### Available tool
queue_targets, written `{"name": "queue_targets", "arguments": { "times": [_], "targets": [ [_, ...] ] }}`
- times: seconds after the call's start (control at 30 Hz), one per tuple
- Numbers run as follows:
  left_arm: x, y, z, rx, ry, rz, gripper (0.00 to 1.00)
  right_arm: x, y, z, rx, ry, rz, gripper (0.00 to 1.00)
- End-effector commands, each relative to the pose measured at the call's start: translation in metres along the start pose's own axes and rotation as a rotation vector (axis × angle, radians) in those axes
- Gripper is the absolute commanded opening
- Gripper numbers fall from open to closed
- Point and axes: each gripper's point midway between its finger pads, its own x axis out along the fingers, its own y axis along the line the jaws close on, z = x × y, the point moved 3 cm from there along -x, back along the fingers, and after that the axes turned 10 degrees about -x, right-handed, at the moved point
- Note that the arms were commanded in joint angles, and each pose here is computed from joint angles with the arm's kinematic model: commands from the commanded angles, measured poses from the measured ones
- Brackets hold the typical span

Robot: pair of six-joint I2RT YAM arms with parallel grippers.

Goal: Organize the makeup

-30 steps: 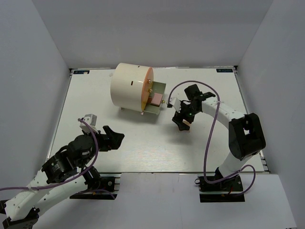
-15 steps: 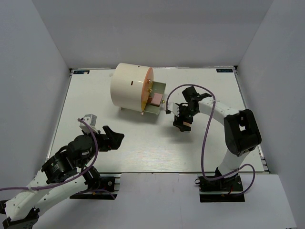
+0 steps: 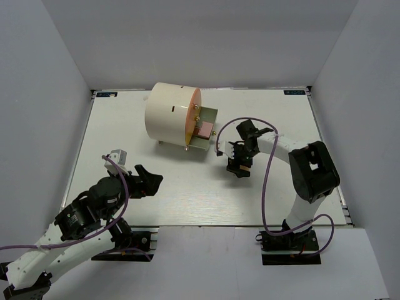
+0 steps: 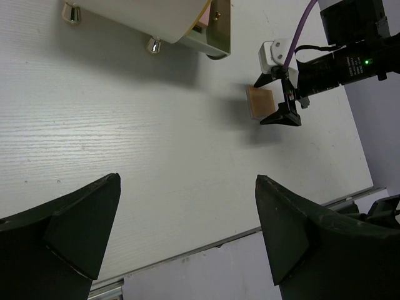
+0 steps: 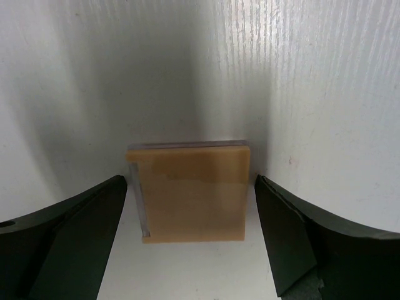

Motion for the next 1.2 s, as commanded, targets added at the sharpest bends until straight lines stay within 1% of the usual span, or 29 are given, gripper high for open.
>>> {"name": "queue_targets", "arguments": {
  "times": [0.0, 0.07, 0.13, 0.17, 0.23, 0.27, 0.3, 0.33, 0.4, 0.43, 0.5, 0.53, 0.57, 0.63, 0.67, 0.73, 0.77, 0.83, 0.87, 0.93, 1.0, 1.03, 1.07, 1.1, 1.17],
  "targets": [
    [0.002, 0.0, -0.001, 0.009, 0.001, 0.002, 0.98, 0.005, -0.002, -0.002, -0.038, 0.016, -0.028, 0.89],
    [0.002, 0.0, -0.001, 0.009, 0.001, 0.002, 0.98, 0.009, 0.0, -0.008, -0.034, 0.034, -0.037, 0.88],
    [0.002, 0.0, -0.001, 0.007, -0.001, 0.002, 0.98, 0.011, -0.002, -0.01, -0.038, 0.04, -0.048, 0.84],
    [0.002, 0.001, -0.001, 0.008, -0.001, 0.003, 0.98, 0.012, -0.002, -0.01, -0.034, 0.044, -0.049, 0.77],
    [0.002, 0.0, -0.001, 0.008, 0.001, 0.002, 0.98, 0.013, -0.003, -0.011, -0.027, 0.045, -0.048, 0.68],
    [0.002, 0.001, -0.001, 0.008, 0.0, 0.004, 0.98, 0.014, -0.002, -0.011, -0.025, 0.044, -0.046, 0.58],
    [0.002, 0.0, -0.001, 0.007, -0.003, 0.003, 0.98, 0.013, -0.002, -0.01, -0.021, 0.042, -0.046, 0.54],
    [0.002, 0.001, -0.001, 0.008, 0.0, 0.004, 0.98, 0.011, -0.002, -0.007, -0.016, 0.032, -0.038, 0.46],
    [0.002, 0.001, -0.001, 0.005, -0.001, 0.002, 0.98, 0.002, -0.006, 0.003, -0.009, -0.006, -0.047, 0.36],
    [0.002, 0.001, -0.001, 0.008, 0.0, 0.004, 0.98, 0.001, -0.004, 0.006, -0.001, -0.02, -0.039, 0.35],
    [0.002, 0.001, -0.001, 0.008, -0.001, 0.003, 0.98, -0.016, -0.014, 0.022, 0.016, -0.068, -0.081, 0.32],
    [0.002, 0.0, -0.001, 0.008, -0.001, 0.003, 0.98, -0.021, -0.013, 0.031, 0.023, -0.107, -0.072, 0.3],
    [0.003, 0.0, -0.001, 0.008, 0.0, 0.004, 0.98, -0.036, -0.024, 0.046, 0.014, -0.15, -0.11, 0.29],
    [0.003, 0.0, -0.001, 0.008, 0.0, 0.004, 0.98, -0.051, -0.03, 0.068, 0.037, -0.237, -0.125, 0.27],
    [0.003, 0.001, -0.002, 0.01, 0.002, 0.006, 0.98, -0.068, -0.042, 0.084, 0.027, -0.282, -0.17, 0.26],
    [0.003, 0.001, -0.001, 0.01, 0.001, 0.007, 0.98, -0.081, -0.049, 0.105, 0.058, -0.358, -0.18, 0.26],
    [0.003, 0.001, -0.001, 0.011, 0.0, 0.008, 0.98, -0.095, -0.061, 0.119, 0.047, -0.402, -0.222, 0.25],
    [0.003, 0.001, -0.002, 0.009, 0.003, 0.009, 0.98, -0.102, -0.067, 0.135, 0.077, -0.462, -0.226, 0.25],
    [0.003, 0.001, -0.001, 0.008, 0.001, 0.007, 0.98, -0.11, -0.079, 0.147, 0.061, -0.501, -0.266, 0.25],
    [0.003, 0.001, -0.001, 0.007, -0.001, 0.01, 0.98, -0.111, -0.088, 0.16, 0.089, -0.539, -0.28, 0.26],
    [0.002, 0.001, -0.001, 0.007, 0.001, 0.009, 0.98, -0.119, -0.104, 0.175, 0.085, -0.588, -0.331, 0.27],
    [0.003, 0.001, -0.001, 0.006, 0.0, 0.011, 0.98, -0.115, -0.108, 0.179, 0.091, -0.599, -0.336, 0.28],
    [0.002, 0.001, -0.001, 0.006, -0.001, 0.01, 0.98, -0.116, -0.112, 0.183, 0.118, -0.618, -0.345, 0.29],
    [0.002, 0.002, -0.001, 0.006, -0.002, 0.011, 0.98, -0.119, -0.122, 0.188, 0.11, -0.646, -0.383, 0.32],
    [0.002, 0.002, -0.001, 0.005, -0.001, 0.012, 0.98, -0.113, -0.127, 0.194, 0.143, -0.672, -0.385, 0.34]
  ]
}}
